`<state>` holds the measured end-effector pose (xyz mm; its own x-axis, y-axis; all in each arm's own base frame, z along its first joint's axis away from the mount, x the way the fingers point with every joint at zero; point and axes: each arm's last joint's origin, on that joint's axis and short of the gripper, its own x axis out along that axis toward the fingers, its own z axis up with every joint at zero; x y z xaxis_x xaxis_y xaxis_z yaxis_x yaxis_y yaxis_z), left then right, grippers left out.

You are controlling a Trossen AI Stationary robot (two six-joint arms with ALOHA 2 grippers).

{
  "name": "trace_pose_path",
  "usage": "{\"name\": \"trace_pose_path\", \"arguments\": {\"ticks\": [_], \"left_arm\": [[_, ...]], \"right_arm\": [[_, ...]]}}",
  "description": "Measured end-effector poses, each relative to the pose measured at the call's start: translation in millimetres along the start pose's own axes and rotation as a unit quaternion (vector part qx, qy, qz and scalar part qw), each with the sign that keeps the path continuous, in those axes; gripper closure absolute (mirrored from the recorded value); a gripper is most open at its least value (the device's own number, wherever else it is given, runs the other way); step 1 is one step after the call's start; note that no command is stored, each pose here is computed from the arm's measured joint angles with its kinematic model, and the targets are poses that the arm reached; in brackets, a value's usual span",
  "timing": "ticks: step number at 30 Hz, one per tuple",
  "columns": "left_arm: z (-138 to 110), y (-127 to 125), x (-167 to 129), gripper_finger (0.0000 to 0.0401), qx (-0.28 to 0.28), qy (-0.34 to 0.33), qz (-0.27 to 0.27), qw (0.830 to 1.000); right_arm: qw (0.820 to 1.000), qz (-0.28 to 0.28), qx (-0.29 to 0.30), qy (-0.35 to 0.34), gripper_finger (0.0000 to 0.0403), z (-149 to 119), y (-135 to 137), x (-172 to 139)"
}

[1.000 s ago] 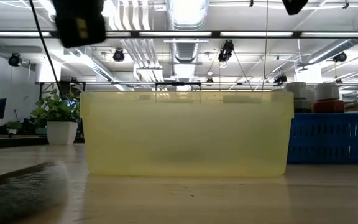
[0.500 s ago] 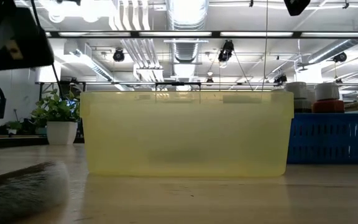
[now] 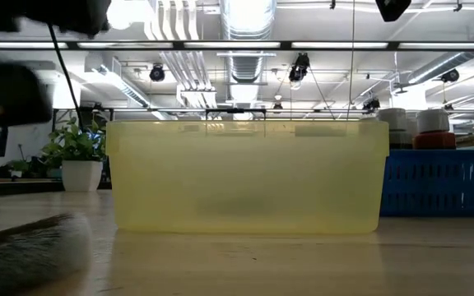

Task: Pick & Place Paint Supplies
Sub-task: Put the silver and black highlighter brush into the yellow bin

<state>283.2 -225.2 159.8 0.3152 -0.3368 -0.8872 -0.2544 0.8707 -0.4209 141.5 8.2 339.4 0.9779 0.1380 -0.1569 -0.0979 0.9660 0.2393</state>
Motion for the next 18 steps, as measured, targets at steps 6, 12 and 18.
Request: {"name": "trace_pose_path", "arguments": {"ticks": [6,12,18], "left_arm": [[-8,4,19,0.0226,-0.014,0.019,0.027,0.999],[-8,8,29,0.0279,-0.026,0.021,0.043,0.999],[-10,11,29,0.0321,-0.081,0.014,0.072,0.994]], "right_arm": [[1.0,-0.003,-0.001,0.002,0.0222,-1,0,0],[1.0,-0.01,-0.001,0.004,0.0222,-1,-1,0],[1.0,-0.012,0.001,0.007,0.0222,-2,-1,0]]}}
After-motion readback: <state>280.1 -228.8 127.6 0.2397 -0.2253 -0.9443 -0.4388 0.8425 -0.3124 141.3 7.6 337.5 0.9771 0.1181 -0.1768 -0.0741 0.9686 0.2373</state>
